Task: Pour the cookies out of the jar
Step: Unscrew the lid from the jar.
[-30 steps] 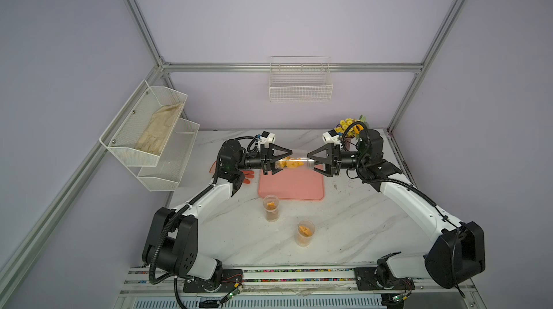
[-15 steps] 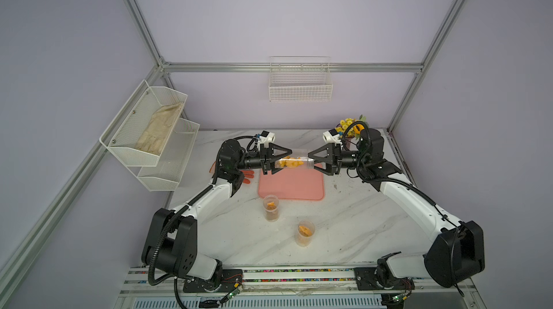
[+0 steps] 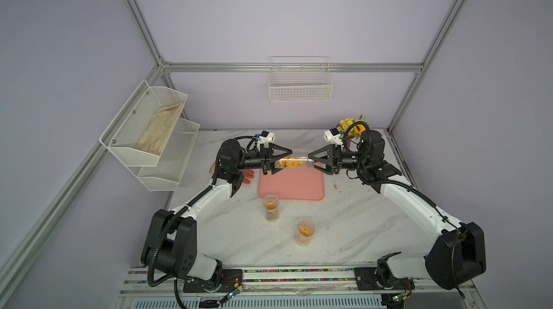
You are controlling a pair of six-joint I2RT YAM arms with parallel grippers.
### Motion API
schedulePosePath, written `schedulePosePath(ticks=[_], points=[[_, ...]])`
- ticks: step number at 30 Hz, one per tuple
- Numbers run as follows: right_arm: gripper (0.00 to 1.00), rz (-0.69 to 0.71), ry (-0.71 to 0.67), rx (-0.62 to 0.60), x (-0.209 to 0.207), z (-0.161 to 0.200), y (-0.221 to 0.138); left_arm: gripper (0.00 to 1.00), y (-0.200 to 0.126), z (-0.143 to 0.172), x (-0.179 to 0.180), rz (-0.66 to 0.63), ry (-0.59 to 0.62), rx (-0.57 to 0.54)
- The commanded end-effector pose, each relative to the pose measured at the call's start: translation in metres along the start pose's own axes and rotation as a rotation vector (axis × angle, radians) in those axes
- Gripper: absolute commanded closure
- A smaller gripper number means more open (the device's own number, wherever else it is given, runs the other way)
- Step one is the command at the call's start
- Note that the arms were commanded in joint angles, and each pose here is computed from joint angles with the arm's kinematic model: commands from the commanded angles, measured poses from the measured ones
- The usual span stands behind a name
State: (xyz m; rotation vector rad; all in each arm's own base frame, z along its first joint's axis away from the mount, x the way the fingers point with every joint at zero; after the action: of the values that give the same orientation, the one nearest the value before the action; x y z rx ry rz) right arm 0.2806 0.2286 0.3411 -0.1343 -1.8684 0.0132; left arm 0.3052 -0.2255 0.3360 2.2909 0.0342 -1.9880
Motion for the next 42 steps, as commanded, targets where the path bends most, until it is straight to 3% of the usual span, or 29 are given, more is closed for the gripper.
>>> schedulePosePath(ticks=[1, 8, 17, 23, 35, 42], points=[[0.44, 0.005, -0.202, -0.069, 0.01, -0.005, -0.006, 0.43, 0.0, 0.005, -0.034, 0.044, 0.097, 0.023], [0.44, 0.018, -0.465, -0.08, 0.009, -0.008, -0.005, 0.43, 0.0, 0.005, -0.032, 0.041, 0.095, 0.026], [0.5, 0.012, -0.94, -0.029, -0.001, 0.001, -0.003, 0.43, 0.001, 0.004, -0.027, 0.037, 0.086, 0.028], [0.53, 0.103, -1.198, -0.104, -0.003, -0.008, -0.006, 0.43, 0.002, 0.002, -0.022, 0.033, 0.077, 0.031], [0.52, 0.283, -1.433, -0.197, -0.005, 0.006, -0.031, 0.43, 0.003, -0.002, -0.02, 0.031, 0.07, 0.029], [0.51, 0.352, -1.498, -0.239, -0.002, 0.016, -0.045, 0.44, 0.004, -0.006, -0.018, 0.036, 0.059, 0.026]])
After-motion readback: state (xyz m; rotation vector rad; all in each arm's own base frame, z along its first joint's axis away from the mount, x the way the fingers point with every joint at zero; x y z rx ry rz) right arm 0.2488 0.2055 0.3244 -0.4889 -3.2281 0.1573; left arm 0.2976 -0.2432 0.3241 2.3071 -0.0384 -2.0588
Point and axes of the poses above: each gripper's point midway between its finger pads, its own y axis out along the fingers, its own x axis along the line the jaws close on, z = x × y, the point moved 4 cm from there along -y, back along the fingers, and after that the axes turned 2 degrees about y, right-handed, at the moved point
